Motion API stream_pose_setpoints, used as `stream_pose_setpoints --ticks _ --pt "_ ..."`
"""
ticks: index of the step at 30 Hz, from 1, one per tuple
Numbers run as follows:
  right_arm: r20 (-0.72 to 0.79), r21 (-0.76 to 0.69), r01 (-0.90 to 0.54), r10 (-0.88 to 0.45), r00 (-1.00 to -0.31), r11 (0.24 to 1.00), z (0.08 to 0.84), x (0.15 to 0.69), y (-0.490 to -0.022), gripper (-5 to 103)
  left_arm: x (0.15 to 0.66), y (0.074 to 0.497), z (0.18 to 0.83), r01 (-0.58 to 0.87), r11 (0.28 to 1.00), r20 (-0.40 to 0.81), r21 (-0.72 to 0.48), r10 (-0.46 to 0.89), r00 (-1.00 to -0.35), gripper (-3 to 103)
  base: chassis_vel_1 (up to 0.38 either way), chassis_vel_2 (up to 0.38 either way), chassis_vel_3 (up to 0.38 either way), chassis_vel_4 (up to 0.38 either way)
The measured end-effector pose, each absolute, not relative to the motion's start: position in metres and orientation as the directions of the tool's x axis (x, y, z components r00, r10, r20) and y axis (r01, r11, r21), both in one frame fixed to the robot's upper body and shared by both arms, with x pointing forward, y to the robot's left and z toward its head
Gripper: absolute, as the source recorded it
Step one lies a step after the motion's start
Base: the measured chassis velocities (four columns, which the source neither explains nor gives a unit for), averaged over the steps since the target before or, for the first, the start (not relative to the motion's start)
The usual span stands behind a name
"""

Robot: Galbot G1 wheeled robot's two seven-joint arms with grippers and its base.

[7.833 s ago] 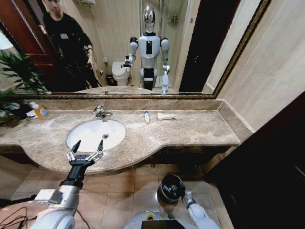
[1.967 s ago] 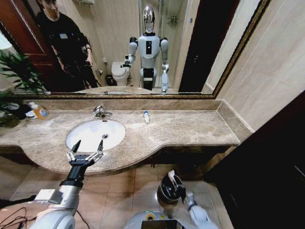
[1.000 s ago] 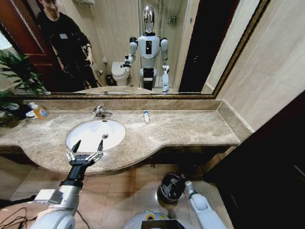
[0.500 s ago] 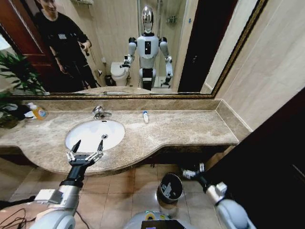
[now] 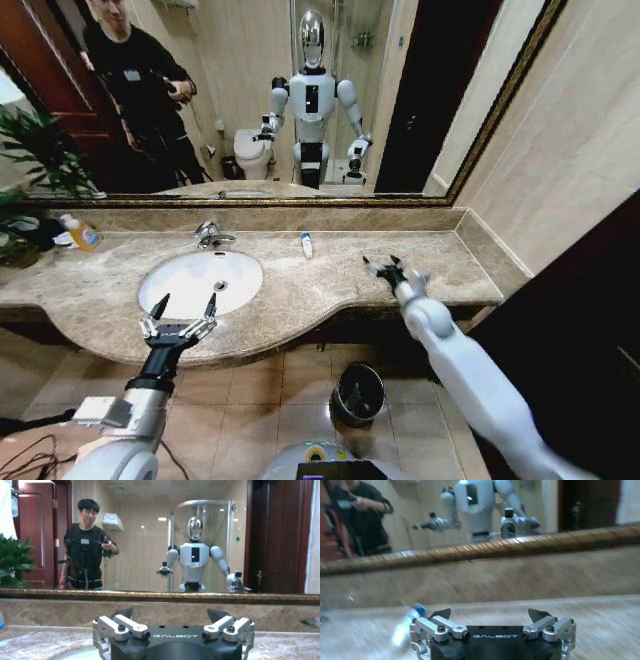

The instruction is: Pick up the trash from the sink and place it in the trash bin.

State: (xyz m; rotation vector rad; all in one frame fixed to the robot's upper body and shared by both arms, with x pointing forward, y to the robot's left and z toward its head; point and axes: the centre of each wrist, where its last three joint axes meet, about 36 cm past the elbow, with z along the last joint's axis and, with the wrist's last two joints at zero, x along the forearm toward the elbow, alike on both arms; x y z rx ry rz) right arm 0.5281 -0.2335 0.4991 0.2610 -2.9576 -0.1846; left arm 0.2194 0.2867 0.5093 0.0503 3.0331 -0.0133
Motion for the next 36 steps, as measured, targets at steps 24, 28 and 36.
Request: stream_pose_setpoints --ticks 24,28,36 --pt "0.3 -0.076 -0.302 -0.267 -0.916 0.95 0.483 0.625 -0.091 100 0.219 0.287 0.509 0.033 0.999 -0.108 -0.007 0.032 -0.994 100 0.0 0.0 0.0 0.0" --pt "0.306 -0.075 -0.287 -0.252 -0.918 0.955 0.48 0.633 -0.077 100 0.219 0.287 0.509 0.033 0.999 -0.108 -0.007 0.032 -0.994 100 0.0 0.0 0.0 0.0" --pt "0.33 -0.044 -0.265 -0.236 -0.914 0.963 0.477 0.641 -0.053 100 0.219 0.287 0.509 0.033 0.999 -0.108 -0.007 0.032 -0.994 100 0.0 0.0 0.0 0.0"
